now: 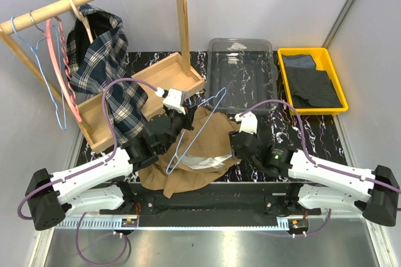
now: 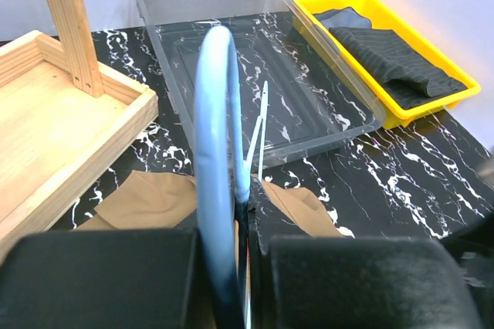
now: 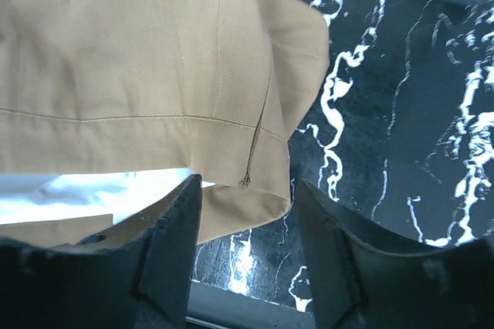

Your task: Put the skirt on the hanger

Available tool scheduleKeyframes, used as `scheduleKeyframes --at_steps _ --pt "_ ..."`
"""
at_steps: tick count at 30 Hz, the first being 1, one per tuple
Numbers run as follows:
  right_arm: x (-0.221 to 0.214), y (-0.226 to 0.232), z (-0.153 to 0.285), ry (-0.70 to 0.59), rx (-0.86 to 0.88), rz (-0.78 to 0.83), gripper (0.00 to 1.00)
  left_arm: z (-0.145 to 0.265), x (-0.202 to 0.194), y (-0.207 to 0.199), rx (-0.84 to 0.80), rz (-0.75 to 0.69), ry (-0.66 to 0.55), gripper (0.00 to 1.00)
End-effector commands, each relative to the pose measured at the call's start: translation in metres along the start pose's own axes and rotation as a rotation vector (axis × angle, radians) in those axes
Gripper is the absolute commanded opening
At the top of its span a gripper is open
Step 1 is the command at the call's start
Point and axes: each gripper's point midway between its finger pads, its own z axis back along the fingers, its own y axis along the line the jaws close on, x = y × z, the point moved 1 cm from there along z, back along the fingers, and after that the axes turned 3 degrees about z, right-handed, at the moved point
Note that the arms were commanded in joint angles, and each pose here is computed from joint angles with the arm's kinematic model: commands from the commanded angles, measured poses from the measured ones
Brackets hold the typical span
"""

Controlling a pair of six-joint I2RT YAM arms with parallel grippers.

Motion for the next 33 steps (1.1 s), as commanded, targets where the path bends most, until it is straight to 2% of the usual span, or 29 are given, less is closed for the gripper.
scheduleKeyframes --at_steps 1,3,7,13,18,20,25,29,33 --pt "0.029 -0.004 0.022 -0.086 -0.028 -0.036 0.56 -0.003 0.042 -0.005 0.023 0.045 -0.118 0.00" --pt "0.022 0.006 0.021 -0.050 0.016 0.004 0.42 -0.003 0.040 -0.005 0.022 0.044 -0.112 0.00" --pt "-0.003 0.027 0.013 0.044 0.067 0.067 0.26 -0.003 0.036 -0.005 0.026 0.035 -0.093 0.00" --pt "-0.044 0.037 -0.007 0.164 0.059 0.116 0.18 -0.001 0.033 -0.002 0.031 0.031 -0.083 0.00" --pt "-0.048 0.046 -0.024 0.160 0.046 0.124 0.17 0.002 0.032 0.000 0.033 0.032 -0.080 0.00" --pt "-0.054 0.049 -0.033 0.181 0.026 0.153 0.13 0.004 0.031 0.001 0.036 0.030 -0.077 0.00" --pt "-0.057 0.050 -0.057 0.161 -0.049 0.213 0.17 0.008 0.031 0.003 0.034 0.031 -0.078 0.00" --pt "-0.030 0.060 -0.062 0.099 -0.060 0.256 0.24 0.011 0.031 0.005 0.037 0.033 -0.078 0.00" --pt "-0.003 0.057 -0.067 0.046 -0.058 0.236 0.36 0.015 0.028 0.008 0.038 0.035 -0.073 0.00"
